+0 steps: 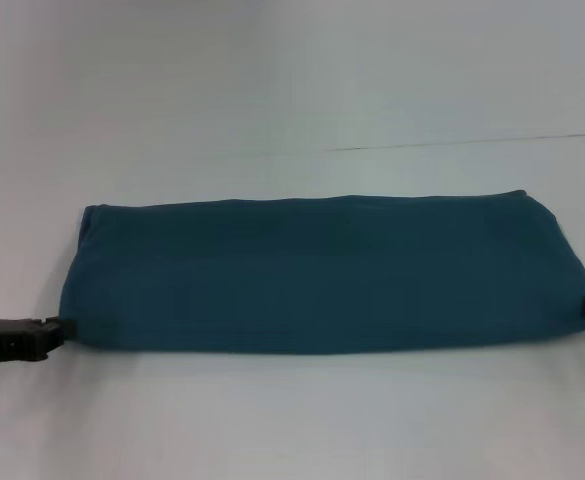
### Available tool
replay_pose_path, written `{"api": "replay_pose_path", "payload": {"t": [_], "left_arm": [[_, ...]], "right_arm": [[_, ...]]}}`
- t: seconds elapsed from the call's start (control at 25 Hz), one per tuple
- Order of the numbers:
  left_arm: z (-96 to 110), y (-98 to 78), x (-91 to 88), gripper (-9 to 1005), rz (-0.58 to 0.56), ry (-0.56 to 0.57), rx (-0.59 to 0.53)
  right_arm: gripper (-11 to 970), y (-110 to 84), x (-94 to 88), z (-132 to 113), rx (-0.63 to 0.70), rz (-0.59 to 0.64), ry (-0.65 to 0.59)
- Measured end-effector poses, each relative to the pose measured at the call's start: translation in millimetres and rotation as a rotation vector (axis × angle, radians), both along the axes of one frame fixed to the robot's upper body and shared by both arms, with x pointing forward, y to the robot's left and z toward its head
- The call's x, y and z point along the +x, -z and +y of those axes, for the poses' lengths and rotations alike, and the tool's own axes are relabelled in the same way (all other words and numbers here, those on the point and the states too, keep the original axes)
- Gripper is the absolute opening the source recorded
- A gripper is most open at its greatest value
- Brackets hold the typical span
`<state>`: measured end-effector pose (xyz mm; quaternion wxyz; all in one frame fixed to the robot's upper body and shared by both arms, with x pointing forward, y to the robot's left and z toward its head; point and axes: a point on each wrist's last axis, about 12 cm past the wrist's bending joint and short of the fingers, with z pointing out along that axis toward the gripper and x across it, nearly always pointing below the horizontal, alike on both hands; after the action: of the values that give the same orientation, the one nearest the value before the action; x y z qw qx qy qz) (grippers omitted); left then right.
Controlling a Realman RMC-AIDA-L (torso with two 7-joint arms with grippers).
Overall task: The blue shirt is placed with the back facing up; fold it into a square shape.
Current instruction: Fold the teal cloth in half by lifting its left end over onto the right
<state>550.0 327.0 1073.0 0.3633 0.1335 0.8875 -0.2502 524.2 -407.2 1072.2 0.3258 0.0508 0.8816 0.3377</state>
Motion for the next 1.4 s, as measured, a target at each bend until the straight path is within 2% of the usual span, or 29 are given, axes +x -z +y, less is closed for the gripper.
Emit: {"api": "replay_pose_path", "payload": {"t": [0.16, 0.24, 0.4, 0.6, 0.72, 0.92, 1.04, 1.24, 1.4], "left_arm": [[0.4, -3.9, -0.9, 63, -0.005, 0.008, -0.002], [2.2, -5.5, -1.6, 282, -0.005, -0.007, -0.005], [10.4, -8.3, -3.3, 361, -0.002, -0.062, -0.017], [30.2, -10.4, -9.8, 460, 0.014, -0.173, -0.073], [35.4, -10.2, -16.3, 519, 0.053, -0.202, -0.128], [32.0, -10.1, -26.7, 719, 0.158, -0.202, -0.231], [27.5, -9.3, -29.5, 736, 0.222, -0.194, -0.265], [18.3, -6.9, -28.8, 748, 0.301, -0.188, -0.317], [11.2, -3.6, -22.2, 749, 0.338, -0.178, -0.330]], "right_arm": [[133, -7.8, -1.1, -5.1, -0.004, -0.033, 0.001], [169, -14.0, -3.2, -11.6, -0.004, -0.066, 0.027], [241, -24.6, -6.8, -22.2, 0.010, -0.132, 0.073], [331, -32.0, -5.5, -25.8, 0.027, -0.191, 0.095], [483, -37.1, 2.4, -20.9, 0.031, -0.215, 0.076], [703, -50.4, 22.3, -12.1, 0.023, -0.244, 0.035], [821, -59.0, 32.5, -7.9, 0.015, -0.256, 0.007], [905, -69.5, 44.2, -3.4, 0.005, -0.273, -0.022], [906, -74.9, 50.4, 2.0, -0.001, -0.283, -0.049]]}}
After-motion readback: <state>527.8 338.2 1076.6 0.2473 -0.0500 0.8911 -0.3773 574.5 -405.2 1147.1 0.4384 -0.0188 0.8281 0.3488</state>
